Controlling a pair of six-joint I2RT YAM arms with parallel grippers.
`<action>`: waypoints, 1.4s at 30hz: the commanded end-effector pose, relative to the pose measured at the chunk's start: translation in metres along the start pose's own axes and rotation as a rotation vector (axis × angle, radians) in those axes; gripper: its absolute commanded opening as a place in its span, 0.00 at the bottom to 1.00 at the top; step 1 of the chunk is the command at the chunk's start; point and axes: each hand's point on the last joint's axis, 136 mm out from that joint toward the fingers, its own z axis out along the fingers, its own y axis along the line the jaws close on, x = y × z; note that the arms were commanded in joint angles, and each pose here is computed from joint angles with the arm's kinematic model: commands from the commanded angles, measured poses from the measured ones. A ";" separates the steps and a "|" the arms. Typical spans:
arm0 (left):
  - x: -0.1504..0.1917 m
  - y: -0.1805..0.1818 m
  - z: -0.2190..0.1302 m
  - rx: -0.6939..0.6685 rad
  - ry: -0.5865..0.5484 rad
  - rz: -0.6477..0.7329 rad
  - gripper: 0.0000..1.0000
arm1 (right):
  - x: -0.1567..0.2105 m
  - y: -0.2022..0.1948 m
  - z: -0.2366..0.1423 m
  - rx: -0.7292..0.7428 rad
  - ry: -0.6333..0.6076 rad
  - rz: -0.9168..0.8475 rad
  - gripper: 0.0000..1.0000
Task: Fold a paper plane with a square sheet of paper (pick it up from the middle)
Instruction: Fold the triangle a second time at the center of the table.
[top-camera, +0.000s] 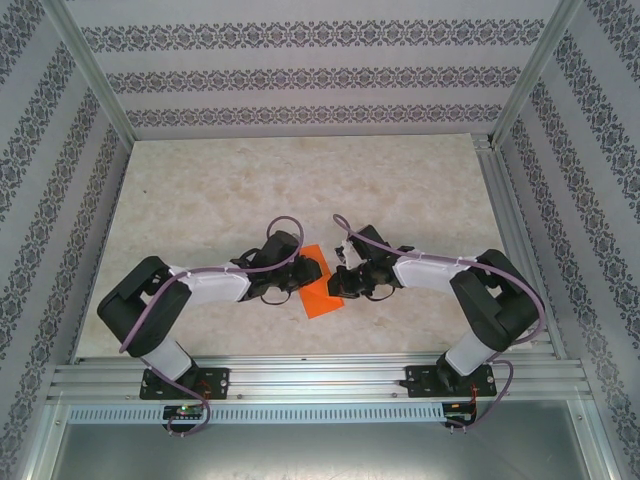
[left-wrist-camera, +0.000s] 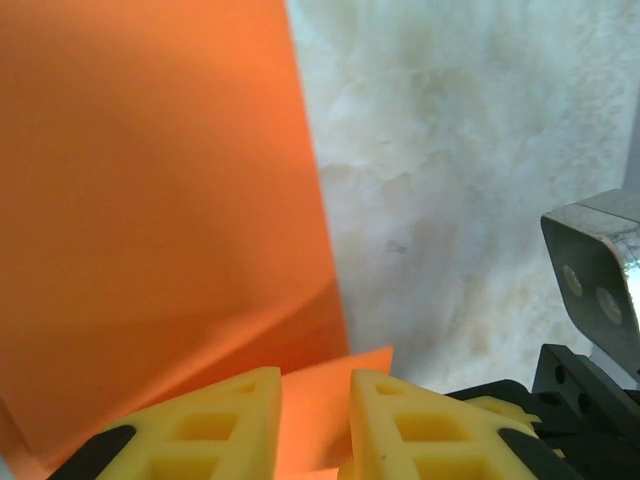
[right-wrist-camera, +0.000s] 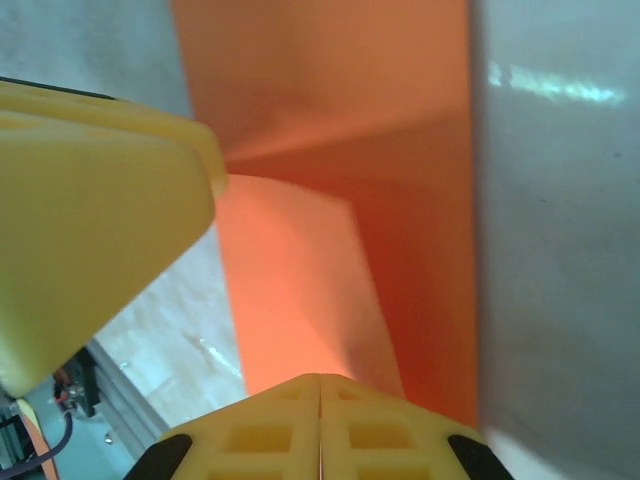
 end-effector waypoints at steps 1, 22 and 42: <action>0.005 -0.010 -0.006 0.027 0.002 0.046 0.27 | 0.002 0.004 -0.009 -0.013 -0.011 0.002 0.08; 0.026 -0.015 0.007 0.046 0.046 0.060 0.24 | 0.014 -0.023 0.013 0.054 0.047 0.046 0.05; 0.038 0.039 0.029 -0.124 0.061 0.002 0.19 | 0.020 -0.019 0.008 0.055 0.066 0.023 0.06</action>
